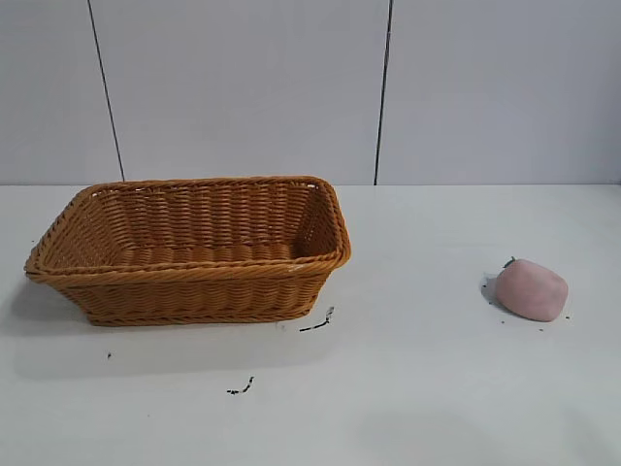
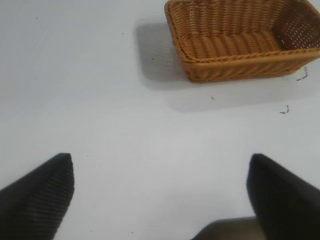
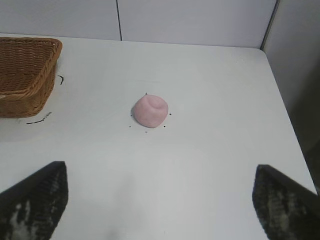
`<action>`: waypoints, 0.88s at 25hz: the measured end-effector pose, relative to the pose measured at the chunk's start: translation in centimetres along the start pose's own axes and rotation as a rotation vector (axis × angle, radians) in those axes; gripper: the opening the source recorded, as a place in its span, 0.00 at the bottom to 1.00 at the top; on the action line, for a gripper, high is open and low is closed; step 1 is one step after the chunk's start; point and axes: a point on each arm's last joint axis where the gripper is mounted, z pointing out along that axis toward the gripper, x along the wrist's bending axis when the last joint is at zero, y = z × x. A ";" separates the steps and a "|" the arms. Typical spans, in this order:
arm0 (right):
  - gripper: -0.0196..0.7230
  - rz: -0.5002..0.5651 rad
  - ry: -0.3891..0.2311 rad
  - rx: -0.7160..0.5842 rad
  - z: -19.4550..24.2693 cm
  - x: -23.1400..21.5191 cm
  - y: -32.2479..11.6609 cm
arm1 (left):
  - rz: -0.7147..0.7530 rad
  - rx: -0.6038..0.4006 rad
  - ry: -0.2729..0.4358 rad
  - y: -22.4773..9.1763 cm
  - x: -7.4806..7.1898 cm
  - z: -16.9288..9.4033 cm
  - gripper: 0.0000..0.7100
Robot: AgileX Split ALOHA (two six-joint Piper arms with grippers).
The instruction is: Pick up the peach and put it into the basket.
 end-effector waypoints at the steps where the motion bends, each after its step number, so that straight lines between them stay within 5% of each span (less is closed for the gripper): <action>1: 0.95 0.000 0.000 0.000 0.0 0.0 0.0 | 0.000 0.000 0.000 0.0 0.0 0.0 0.97; 10: 0.95 -0.001 0.000 0.016 0.0 -0.1 1.0 | 0.000 0.000 0.000 0.0 0.0 0.0 0.97; 16: 0.95 -0.002 0.011 0.180 3.4 -0.4 7.0 | 0.000 0.000 0.000 0.0 0.0 0.0 0.97; 22: 0.95 0.007 0.033 0.452 12.0 -0.6 11.9 | 0.000 0.000 0.000 0.0 0.0 0.0 0.97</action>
